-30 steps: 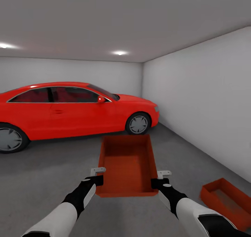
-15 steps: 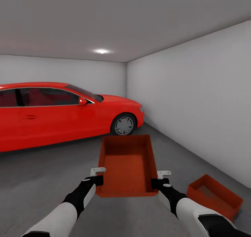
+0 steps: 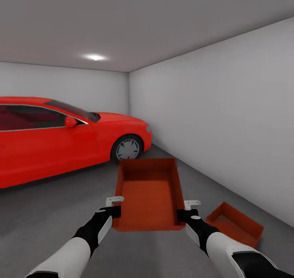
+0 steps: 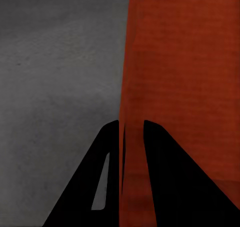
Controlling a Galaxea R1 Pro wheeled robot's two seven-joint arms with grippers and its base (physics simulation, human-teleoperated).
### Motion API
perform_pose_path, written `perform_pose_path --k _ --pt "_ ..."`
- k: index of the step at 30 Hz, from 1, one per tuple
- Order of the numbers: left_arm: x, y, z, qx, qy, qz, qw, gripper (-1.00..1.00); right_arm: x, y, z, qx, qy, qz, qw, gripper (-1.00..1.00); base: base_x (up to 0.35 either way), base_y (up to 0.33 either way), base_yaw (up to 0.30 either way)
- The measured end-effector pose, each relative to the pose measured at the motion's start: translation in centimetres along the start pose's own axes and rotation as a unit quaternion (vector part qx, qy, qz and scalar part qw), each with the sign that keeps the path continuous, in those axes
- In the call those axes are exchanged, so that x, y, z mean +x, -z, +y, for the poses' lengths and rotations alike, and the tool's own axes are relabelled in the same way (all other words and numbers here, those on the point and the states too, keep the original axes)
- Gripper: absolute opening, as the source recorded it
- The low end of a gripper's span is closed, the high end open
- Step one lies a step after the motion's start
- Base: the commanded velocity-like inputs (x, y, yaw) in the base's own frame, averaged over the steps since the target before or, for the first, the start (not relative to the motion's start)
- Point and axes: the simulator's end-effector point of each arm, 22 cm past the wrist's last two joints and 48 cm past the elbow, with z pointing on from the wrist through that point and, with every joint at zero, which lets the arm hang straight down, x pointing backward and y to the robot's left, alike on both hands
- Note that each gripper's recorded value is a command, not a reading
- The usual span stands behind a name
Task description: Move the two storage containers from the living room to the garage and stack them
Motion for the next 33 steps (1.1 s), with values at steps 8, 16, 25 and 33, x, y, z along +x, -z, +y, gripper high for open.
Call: perform_pose_path --k 8,16,25,33 --pt "0.0 0.0 0.0 0.0 0.0 0.0 1.0 -1.0 0.0 0.0 0.0 0.0 0.0 0.0 1.0 -1.0 0.323 0.0 -0.286" --pt "0.0 0.0 0.0 0.0 0.0 0.0 1.0 -1.0 0.0 0.0 0.0 0.0 0.0 0.0 1.0 -1.0 0.323 0.0 -0.286" --pt "-0.01 -0.01 0.06 0.0 0.0 0.0 1.0 -1.0 -0.01 0.01 0.06 0.0 0.0 0.0 1.0 -1.0 0.323 0.0 -0.286" --pt "-0.01 -0.01 0.08 0.0 0.0 0.0 1.0 -1.0 0.0 0.01 0.08 0.0 0.0 0.0 1.0 -1.0 0.323 0.0 -0.286"
